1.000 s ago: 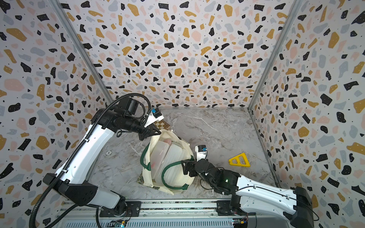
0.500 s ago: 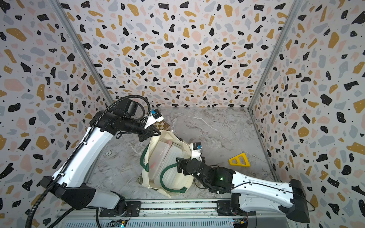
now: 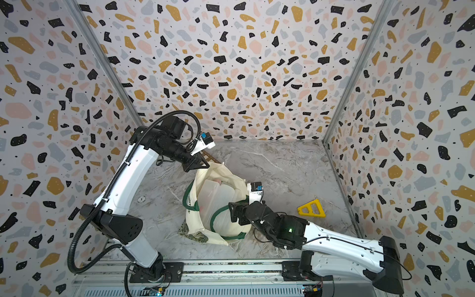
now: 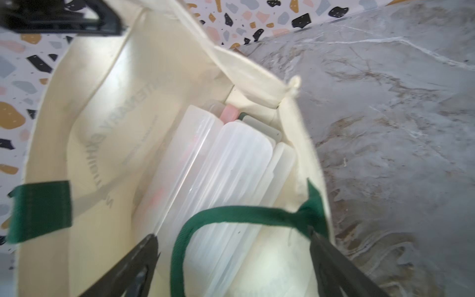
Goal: Take out the pencil case from the canvas bag
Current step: Adjust the canvas bag at the center of the board.
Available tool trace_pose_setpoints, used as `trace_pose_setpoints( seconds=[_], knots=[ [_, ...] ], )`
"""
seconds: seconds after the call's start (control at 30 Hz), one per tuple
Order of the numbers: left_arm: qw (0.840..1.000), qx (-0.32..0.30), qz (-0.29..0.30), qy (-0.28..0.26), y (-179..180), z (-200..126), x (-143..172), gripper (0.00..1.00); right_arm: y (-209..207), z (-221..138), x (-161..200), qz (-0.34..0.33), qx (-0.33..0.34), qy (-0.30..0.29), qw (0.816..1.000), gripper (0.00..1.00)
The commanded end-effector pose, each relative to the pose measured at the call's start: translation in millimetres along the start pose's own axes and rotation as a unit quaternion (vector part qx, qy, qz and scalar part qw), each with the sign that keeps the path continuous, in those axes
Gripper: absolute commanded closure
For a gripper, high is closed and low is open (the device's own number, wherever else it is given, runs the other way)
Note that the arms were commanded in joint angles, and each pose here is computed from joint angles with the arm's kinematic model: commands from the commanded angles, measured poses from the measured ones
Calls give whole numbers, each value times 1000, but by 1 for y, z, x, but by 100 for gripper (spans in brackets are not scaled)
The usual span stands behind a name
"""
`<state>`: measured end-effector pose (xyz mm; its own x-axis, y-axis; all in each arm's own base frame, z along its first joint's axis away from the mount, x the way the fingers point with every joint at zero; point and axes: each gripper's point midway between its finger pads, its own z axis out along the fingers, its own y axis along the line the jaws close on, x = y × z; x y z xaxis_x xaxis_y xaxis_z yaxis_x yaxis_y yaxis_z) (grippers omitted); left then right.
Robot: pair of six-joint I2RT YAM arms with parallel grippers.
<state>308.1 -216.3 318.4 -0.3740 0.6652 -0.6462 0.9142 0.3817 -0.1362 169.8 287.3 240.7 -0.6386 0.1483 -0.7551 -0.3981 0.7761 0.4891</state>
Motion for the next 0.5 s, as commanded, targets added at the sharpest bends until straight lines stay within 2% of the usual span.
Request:
trace_pose_setpoints(
  seconds=[0.0,0.07,0.17,0.3,0.47],
  knots=[
    [996,-28,53,-63,-4,-21,-26,100,21,1,9,26,-22,5,999,7],
    [996,-37,54,-66,-4,-21,-25,100,24,10,23,42,-32,20,998,7],
    [995,-44,55,-69,-5,-22,-23,100,15,21,36,65,-13,27,997,8],
    [994,-47,60,-75,-11,-21,-20,100,-5,28,34,86,24,19,996,8],
    [992,-53,80,-78,-21,-21,-17,100,-28,39,24,121,27,16,992,9]
  ],
)
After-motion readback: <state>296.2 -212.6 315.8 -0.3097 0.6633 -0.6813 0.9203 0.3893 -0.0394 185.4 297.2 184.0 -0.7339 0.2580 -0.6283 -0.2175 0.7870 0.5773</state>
